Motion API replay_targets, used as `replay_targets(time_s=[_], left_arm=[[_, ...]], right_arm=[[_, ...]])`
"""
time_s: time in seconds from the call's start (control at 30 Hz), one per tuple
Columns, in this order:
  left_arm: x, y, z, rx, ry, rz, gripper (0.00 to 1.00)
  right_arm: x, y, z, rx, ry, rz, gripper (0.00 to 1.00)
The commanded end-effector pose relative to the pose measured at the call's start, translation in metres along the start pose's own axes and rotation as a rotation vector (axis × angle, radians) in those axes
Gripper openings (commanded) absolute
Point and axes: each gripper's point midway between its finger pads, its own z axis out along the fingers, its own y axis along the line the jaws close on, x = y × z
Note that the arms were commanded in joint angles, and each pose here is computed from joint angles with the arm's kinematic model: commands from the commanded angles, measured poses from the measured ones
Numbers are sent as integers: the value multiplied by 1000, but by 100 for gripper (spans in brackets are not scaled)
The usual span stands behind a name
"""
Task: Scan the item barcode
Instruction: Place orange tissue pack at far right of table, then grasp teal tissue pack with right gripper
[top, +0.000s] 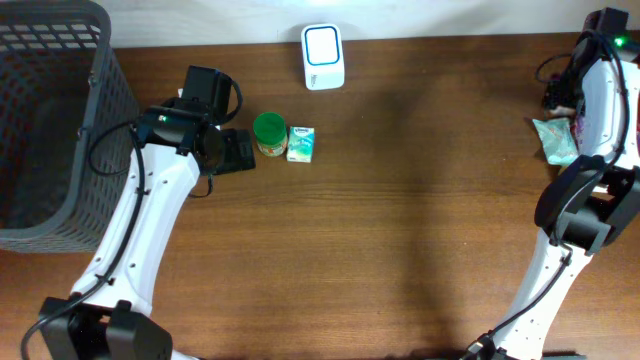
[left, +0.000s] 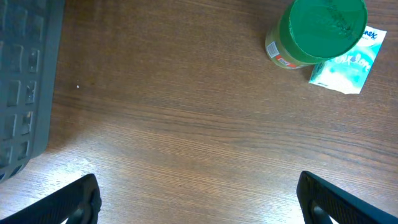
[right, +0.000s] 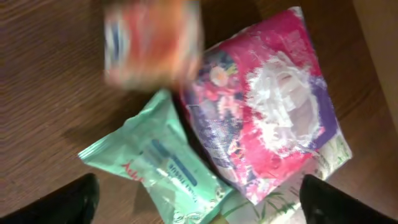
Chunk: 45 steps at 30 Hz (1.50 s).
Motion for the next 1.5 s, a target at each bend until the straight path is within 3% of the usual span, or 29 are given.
replay_targets(time_s=[0.0,0.07,0.27,0.33,0.6,0.67,0.9,0.93,1.0,1.1,1.13,1.23,1.33,1.43,1.47], left_arm=[[-1,1,-2,-7,-10,-9,99],[-1,1,-2,-7,-10,-9,99],[-1,1,-2,-7,-10,-9,99],[-1,1,-2,-7,-10,-9,99],[-1,1,-2,-7,-10,-9,99],[-1,1,-2,-7,-10,-9,99],[-1,1,-2,-7,-10,-9,99],[-1,1,-2,-7,-10,-9,99],[-1,1,-2,-6,-10,-9,99],[-1,1,-2,-7,-10,-9,99],[-1,1,-2,-6,-10,-9,99],[-1,1,-2,-7,-10,-9,99],[-1,1,-2,-7,-10,-9,99],[-1,1,-2,-7,-10,-9,99],[-1,1,-2,-7,-10,-9,99]], right_arm=[[-2,33,-21,-187,-15,-5,99],[5,86,-39,-380,-5,-54,98],[51,231,-115,-720,18,-277,98],[83,280,-141,-799,42,-378,92],[215,406,-178,-865,199,-566,92],[232,421,-175,-858,233,-535,85],[272,453,-150,-898,302,-459,71],[278,453,-146,-888,315,-456,63],[283,454,-143,-881,329,-445,35],[288,455,-148,-909,355,-451,15],[292,456,-154,-943,384,-453,4],[286,439,-154,-918,415,-463,4],[282,391,-144,-890,454,-633,4],[263,327,-102,-661,498,-644,6],[258,319,-97,-638,506,-631,29]])
